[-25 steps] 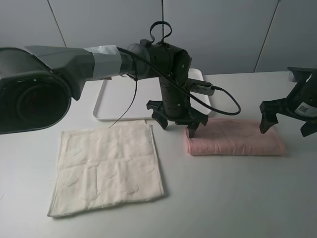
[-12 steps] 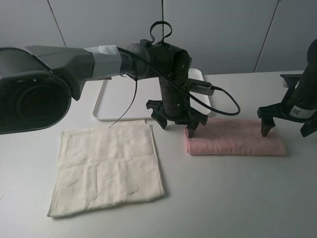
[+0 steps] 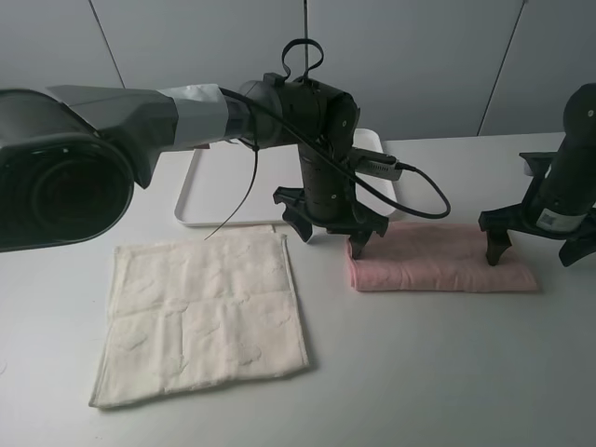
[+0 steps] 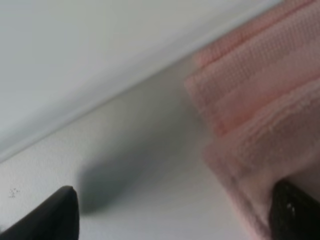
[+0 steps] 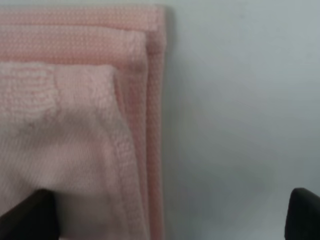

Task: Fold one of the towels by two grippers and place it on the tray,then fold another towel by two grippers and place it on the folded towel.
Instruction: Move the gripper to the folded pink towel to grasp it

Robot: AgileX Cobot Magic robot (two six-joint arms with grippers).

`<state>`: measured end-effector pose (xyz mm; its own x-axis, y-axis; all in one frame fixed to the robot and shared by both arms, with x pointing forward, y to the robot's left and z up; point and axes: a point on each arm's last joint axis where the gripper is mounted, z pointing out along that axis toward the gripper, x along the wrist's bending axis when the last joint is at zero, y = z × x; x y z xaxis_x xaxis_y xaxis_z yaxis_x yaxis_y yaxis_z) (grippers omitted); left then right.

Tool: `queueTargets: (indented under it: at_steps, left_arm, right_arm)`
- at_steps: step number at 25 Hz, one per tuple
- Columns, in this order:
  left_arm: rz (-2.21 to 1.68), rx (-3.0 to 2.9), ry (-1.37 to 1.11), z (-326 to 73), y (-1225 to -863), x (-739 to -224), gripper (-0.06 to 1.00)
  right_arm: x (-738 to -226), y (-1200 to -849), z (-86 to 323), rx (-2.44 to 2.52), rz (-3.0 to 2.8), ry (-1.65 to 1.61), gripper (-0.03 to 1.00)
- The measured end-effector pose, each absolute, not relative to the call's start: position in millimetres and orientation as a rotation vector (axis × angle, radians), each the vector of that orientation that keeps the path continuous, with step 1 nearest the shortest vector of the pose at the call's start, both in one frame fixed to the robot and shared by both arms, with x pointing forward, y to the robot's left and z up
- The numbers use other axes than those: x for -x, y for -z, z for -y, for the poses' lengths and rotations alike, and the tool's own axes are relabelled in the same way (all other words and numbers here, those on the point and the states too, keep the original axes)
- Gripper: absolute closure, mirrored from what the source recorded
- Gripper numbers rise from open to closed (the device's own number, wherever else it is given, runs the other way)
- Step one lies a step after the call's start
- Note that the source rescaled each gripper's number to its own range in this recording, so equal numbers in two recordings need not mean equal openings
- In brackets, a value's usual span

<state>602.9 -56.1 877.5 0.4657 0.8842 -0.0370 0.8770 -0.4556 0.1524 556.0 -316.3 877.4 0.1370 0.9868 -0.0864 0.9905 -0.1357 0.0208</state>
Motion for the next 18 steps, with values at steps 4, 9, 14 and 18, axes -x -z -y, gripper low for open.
queueTargets:
  at_steps: [4,9,14,18]
  left_arm:
    - [-1.539,-2.564,-0.073,56.1,-877.5,-603.0,-0.04]
    - [-1.533,-2.568,-0.076,56.0,-877.5,-603.1,-0.04]
    - [-1.531,-2.57,-0.076,56.0,-877.5,-603.1,-0.04]
    - [-1.531,-2.57,-0.076,56.0,-877.5,-603.1,-0.04]
  right_arm:
    - [-556.2,-874.5,316.0,-2.322,-2.017,0.086,-0.01]
    - [-556.9,-874.1,315.6,-2.33,-2.012,0.078,-0.01]
    - [-557.4,-874.1,315.2,-2.335,-2.006,0.067,-0.01]
    - [-557.8,-872.7,314.5,-2.347,-2.0,0.057,0.13]
